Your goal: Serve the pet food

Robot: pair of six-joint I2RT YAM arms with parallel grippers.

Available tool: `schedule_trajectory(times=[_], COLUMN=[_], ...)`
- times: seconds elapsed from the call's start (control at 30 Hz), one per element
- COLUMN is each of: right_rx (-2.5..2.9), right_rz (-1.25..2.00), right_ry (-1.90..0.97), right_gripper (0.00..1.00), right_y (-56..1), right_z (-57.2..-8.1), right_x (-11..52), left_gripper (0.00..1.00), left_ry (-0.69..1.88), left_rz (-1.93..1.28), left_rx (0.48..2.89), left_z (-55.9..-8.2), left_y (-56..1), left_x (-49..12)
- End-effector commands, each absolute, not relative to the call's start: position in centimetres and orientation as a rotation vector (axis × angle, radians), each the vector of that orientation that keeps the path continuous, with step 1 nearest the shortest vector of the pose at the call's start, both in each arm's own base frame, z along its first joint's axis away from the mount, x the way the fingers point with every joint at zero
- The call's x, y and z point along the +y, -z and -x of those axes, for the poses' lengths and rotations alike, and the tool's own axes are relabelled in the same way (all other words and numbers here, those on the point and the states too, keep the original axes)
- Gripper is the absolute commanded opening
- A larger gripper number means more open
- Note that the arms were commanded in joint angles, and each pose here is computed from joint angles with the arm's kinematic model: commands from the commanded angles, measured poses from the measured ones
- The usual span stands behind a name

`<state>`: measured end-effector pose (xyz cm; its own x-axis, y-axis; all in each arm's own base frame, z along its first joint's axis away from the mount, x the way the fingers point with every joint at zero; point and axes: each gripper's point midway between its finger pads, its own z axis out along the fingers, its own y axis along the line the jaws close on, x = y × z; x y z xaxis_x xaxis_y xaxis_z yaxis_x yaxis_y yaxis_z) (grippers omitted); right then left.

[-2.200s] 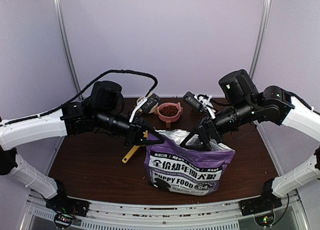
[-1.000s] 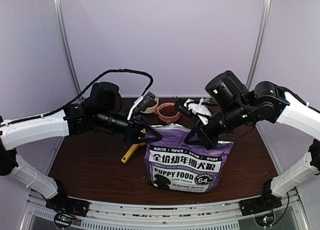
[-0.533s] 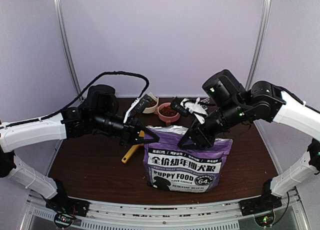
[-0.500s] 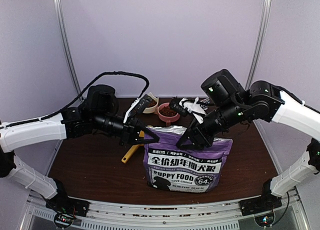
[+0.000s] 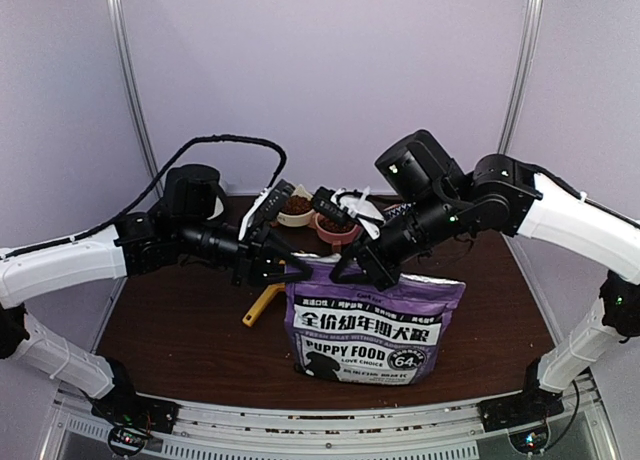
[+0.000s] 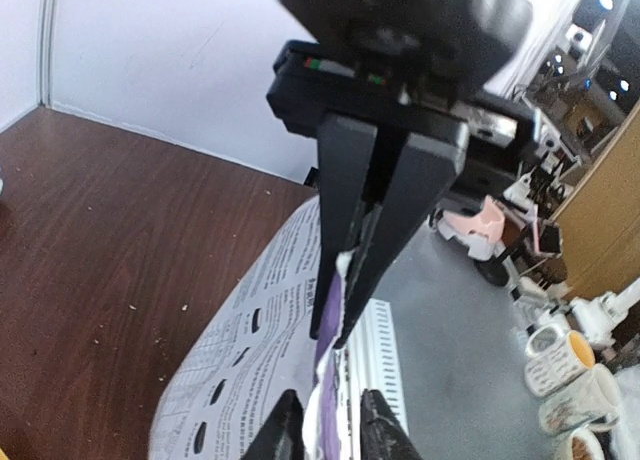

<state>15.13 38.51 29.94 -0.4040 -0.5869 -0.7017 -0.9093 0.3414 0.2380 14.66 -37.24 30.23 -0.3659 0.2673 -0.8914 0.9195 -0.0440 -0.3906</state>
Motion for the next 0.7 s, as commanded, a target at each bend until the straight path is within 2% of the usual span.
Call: schedule_trajectory(times=[0.0, 0.03, 0.07, 0.23, 0.37, 0.43, 0.47, 0.53, 0.57, 0.6, 0.67], right_rx=[2.067, 2.065, 2.064, 2.053, 2.042, 2.041, 2.037, 2.039, 2.037, 2.037, 2.035], right_rz=[1.292, 1.287, 1.285, 1.278, 1.271, 1.276, 1.275, 1.277, 1.278, 1.278, 1.277], right_ry=[-0.877, -0.883, -0.89, -0.943, -0.965, -0.967, -0.969, -0.965, -0.963, -0.96, -0.96], right_gripper=[0.0, 0.0, 0.0, 0.25, 0.29, 0.28, 0.23, 0.05, 0.0, 0.0, 0.0], right_y=[-30.9, -30.9, -31.0, -31.0, -31.0, -30.9, -31.0, -30.9, -30.9, -30.9, -31.0], right_z=[-15.4, -15.5, -15.5, -15.6, -15.8, -15.9, -15.9, -16.0, -16.0, -16.1, -16.1], right_x=[39.0, 39.1, 39.3, 40.4, 41.2, 41.5, 41.6, 41.7, 41.8, 41.7, 41.6], left_gripper=[0.04, 0.0, 0.0, 0.0, 0.0, 0.0, 0.0, 0.0, 0.11, 0.19, 0.25], left_ry=[1.422, 1.428, 1.434, 1.452, 1.457, 1.458, 1.459, 1.46, 1.459, 1.46, 1.465], left_rz=[-1.248, -1.252, -1.255, -1.264, -1.27, -1.271, -1.271, -1.271, -1.269, -1.269, -1.271], left_rx=[1.544, 1.54, 1.536, 1.518, 1.512, 1.508, 1.507, 1.509, 1.513, 1.515, 1.522], left_z=[-15.0, -15.0, -14.9, -14.7, -14.6, -14.6, -14.5, -14.6, -14.7, -14.7, -14.8], left_y=[-32.3, -32.3, -32.3, -32.5, -32.5, -32.6, -32.7, -32.7, -32.6, -32.7, -32.5], left_x=[-36.7, -36.8, -36.9, -37.0, -37.0, -36.9, -36.9, -37.0, -37.0, -37.1, -37.3])
